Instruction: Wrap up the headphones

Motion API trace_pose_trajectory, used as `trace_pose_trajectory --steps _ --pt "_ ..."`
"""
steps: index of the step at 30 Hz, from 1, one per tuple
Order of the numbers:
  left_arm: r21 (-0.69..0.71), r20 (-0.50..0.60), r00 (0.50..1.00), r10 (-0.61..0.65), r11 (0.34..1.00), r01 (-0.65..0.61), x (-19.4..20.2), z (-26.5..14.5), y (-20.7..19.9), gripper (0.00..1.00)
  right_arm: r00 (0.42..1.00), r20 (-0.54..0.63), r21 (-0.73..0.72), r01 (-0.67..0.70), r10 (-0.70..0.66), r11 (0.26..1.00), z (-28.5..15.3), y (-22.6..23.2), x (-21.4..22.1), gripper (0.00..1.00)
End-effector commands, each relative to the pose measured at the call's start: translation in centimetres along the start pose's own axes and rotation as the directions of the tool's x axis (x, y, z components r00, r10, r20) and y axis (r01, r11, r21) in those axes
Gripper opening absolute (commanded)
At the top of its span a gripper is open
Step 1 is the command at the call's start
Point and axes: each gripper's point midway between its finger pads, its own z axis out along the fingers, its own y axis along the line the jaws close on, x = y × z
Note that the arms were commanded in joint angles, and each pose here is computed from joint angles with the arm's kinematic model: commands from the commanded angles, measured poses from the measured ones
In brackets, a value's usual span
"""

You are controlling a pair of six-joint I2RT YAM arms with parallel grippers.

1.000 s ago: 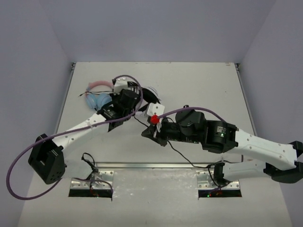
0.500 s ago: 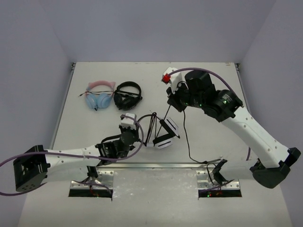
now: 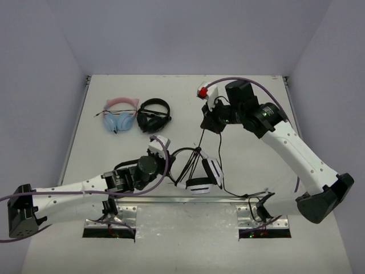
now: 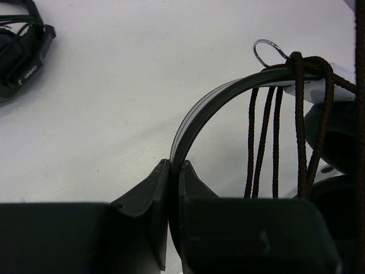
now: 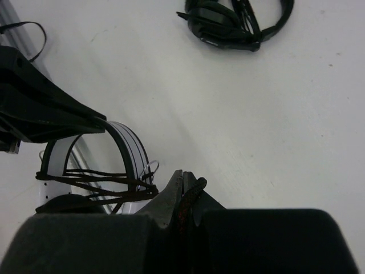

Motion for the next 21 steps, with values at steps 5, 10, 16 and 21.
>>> trace_pose_trajectory --steps 5,10,16,21 --pt "0.326 -0.114 0.993 -0.011 0.944 0.048 -2.4 -5.4 -5.7 0.00 0.970 0.239 -0.272 0.107 -0.041 0.956 -2.0 2.4 -3.6 0.01" --pt "0.319 -0.173 0.985 -0.022 0.945 0.077 -2.6 -7.2 -5.1 0.01 0.944 0.316 -0.485 0.074 0.096 0.872 -5.7 3.6 -4.2 0.01" --pt "0.278 -0.035 0.999 -0.040 0.959 0.049 -6.6 -8.7 -3.2 0.00 0.923 0.369 -0.570 0.131 0.110 0.811 -8.9 5.4 -3.8 0.01" --pt "0.408 0.038 0.999 0.009 0.913 -0.024 -10.3 -10.0 -5.3 0.00 0.947 0.312 -0.505 0.100 0.074 0.857 -6.7 4.2 -0.7 0.01"
